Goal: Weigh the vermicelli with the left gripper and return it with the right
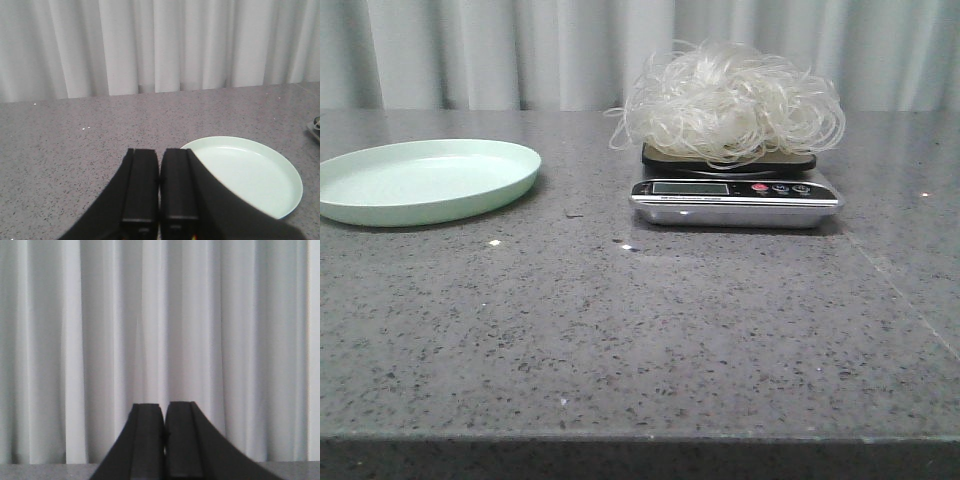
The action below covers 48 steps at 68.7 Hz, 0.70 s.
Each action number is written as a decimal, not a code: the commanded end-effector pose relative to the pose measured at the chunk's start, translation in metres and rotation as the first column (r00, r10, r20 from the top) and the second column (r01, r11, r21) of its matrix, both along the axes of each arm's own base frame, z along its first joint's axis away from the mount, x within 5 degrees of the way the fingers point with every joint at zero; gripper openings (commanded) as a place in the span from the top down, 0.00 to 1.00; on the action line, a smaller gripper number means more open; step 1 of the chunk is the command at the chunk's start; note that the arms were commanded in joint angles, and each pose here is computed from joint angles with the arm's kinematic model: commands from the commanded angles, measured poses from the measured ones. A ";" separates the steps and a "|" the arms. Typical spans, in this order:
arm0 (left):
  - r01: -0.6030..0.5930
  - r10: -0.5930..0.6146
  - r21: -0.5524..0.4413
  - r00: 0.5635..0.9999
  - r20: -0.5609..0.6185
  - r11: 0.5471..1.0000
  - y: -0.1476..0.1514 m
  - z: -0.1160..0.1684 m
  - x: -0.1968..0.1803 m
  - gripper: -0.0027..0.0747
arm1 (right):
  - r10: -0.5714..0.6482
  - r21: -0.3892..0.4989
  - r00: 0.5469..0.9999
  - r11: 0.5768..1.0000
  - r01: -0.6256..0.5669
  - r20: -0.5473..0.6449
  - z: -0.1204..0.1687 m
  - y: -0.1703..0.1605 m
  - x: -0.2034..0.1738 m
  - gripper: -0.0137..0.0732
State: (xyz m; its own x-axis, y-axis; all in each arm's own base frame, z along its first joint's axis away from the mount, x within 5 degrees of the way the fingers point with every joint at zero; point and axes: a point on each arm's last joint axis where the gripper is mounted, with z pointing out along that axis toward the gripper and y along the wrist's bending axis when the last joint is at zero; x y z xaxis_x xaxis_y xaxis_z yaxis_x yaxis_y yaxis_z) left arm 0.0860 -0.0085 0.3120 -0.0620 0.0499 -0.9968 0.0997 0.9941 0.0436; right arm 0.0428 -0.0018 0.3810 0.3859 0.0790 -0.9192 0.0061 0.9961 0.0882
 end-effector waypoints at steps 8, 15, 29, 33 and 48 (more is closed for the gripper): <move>-0.012 0.016 -0.032 0.994 0.106 0.999 0.001 0.017 0.000 0.79 | 0.144 0.107 0.985 0.985 -0.133 -0.099 0.084 0.007 0.041 0.67; -0.012 0.016 -0.032 0.994 0.106 0.999 0.001 0.017 0.000 0.79 | 0.255 0.089 0.933 0.967 -0.240 -0.254 0.104 0.021 0.069 0.67; -0.013 0.016 -0.032 0.994 0.107 0.999 0.001 0.017 0.000 0.79 | 0.402 0.052 0.782 0.900 -0.432 -0.476 0.125 0.058 0.126 0.46; -0.013 0.016 -0.032 0.994 0.107 0.999 0.001 0.017 0.000 0.79 | 0.428 0.057 0.745 0.882 -0.468 -0.511 0.126 0.070 0.144 0.35; -0.013 0.016 -0.032 0.994 0.107 0.999 0.001 0.017 0.000 0.79 | 0.458 0.084 0.638 0.846 -0.527 -0.619 0.106 0.109 0.210 0.13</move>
State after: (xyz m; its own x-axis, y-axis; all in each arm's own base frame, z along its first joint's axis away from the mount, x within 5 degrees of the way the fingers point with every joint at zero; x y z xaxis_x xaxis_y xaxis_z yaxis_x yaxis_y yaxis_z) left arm 0.0860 -0.0084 0.3125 -0.0564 0.0494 -0.9972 0.0987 0.9942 0.0436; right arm 0.2394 0.0990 0.4775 -0.3613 -0.0190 -0.9322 -0.4543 0.8767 0.1582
